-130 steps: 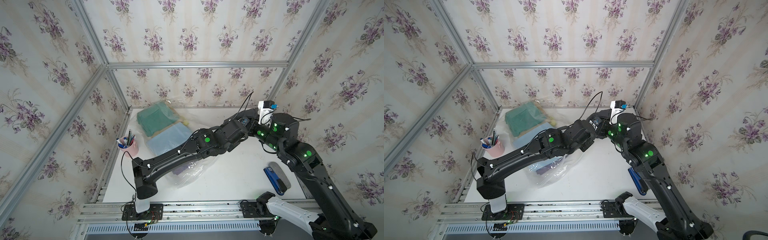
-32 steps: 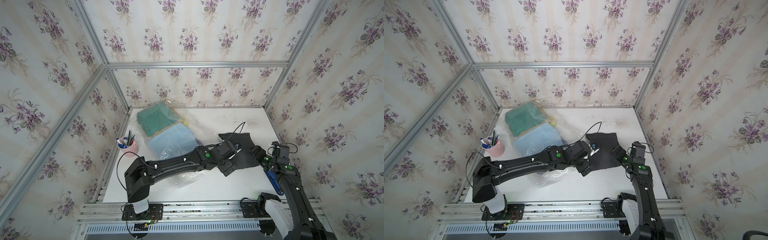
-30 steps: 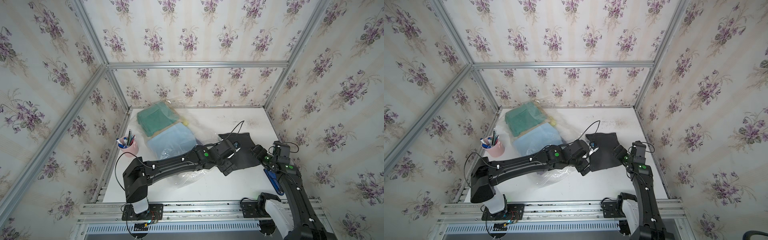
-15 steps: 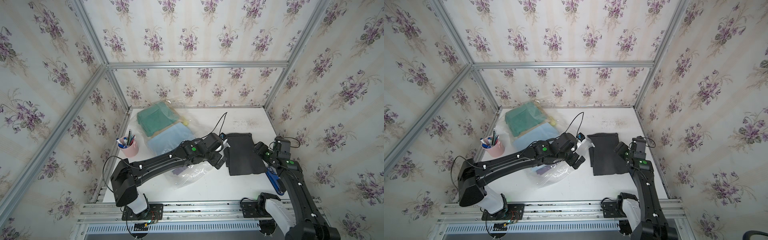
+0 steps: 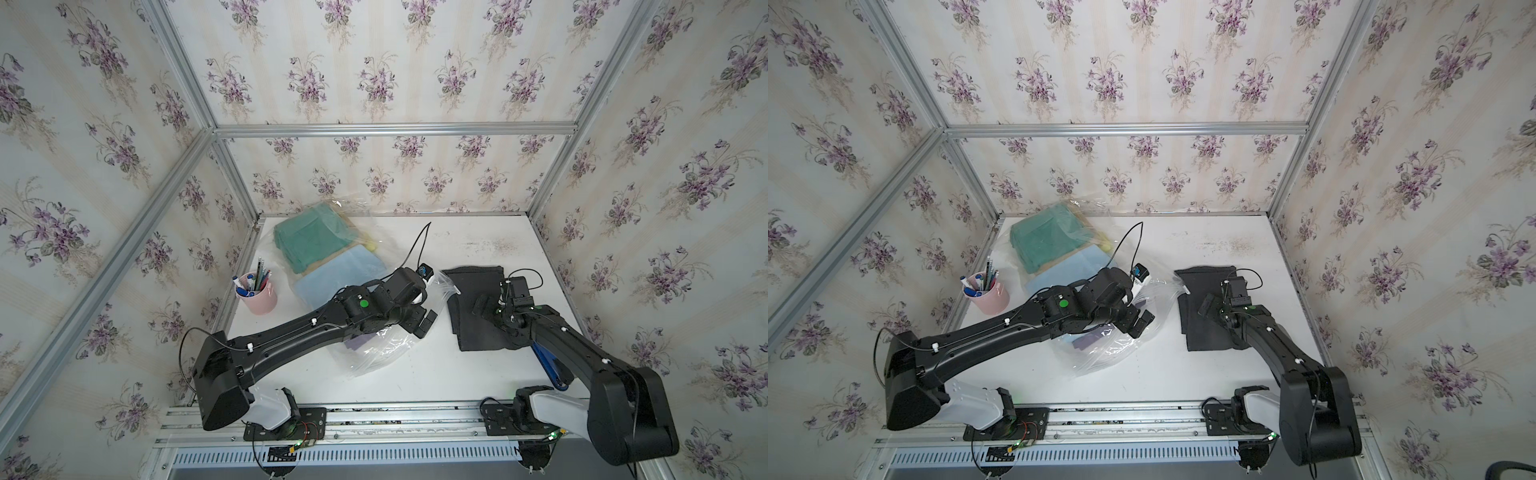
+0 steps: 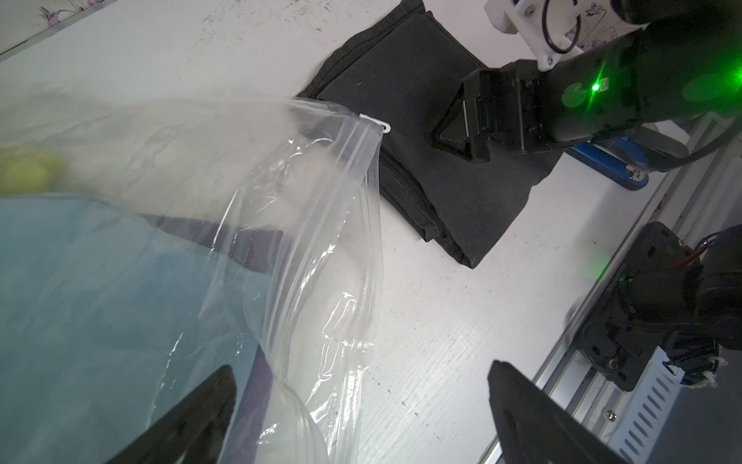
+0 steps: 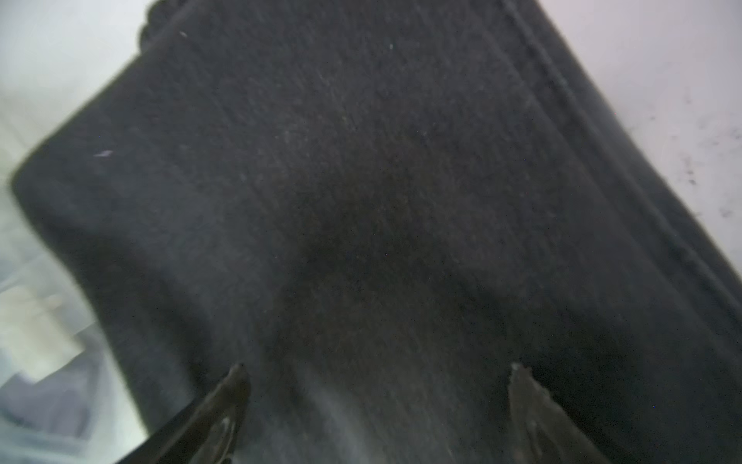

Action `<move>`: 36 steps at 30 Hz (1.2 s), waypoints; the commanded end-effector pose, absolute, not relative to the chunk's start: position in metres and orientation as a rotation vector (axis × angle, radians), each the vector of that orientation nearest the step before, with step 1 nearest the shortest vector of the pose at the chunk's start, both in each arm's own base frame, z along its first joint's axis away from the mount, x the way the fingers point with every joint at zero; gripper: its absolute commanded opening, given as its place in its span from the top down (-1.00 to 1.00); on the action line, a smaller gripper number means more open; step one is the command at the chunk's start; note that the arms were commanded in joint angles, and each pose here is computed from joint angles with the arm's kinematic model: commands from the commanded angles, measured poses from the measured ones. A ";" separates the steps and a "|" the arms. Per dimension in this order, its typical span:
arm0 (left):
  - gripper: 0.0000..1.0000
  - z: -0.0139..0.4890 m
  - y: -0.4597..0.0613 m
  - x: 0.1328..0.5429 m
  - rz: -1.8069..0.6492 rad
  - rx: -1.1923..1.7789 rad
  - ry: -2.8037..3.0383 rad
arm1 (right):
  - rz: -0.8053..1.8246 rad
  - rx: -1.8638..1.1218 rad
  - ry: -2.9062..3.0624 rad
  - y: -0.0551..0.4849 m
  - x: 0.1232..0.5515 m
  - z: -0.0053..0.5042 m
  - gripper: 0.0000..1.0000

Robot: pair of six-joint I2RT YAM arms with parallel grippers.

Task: Take the trousers out of the vacuum bag
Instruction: Place the trousers at the center of the board.

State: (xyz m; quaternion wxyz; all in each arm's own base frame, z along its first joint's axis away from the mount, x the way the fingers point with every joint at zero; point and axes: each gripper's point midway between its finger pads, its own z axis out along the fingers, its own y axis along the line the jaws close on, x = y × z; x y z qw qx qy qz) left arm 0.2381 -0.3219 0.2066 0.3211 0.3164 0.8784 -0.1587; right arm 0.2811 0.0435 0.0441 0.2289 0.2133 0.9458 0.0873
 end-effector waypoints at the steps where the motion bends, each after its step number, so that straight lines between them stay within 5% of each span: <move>1: -1.00 0.202 -0.308 0.242 -0.364 0.776 2.328 | 0.208 0.566 2.569 0.047 0.302 0.040 -1.00; 22: -1.00 0.208 -0.254 0.235 -0.282 0.631 2.353 | 0.270 0.814 2.460 0.067 0.388 0.022 -0.99; 36: -1.00 0.213 -0.245 0.233 -0.245 0.636 2.345 | 0.257 0.019 2.556 0.102 0.410 0.072 -0.99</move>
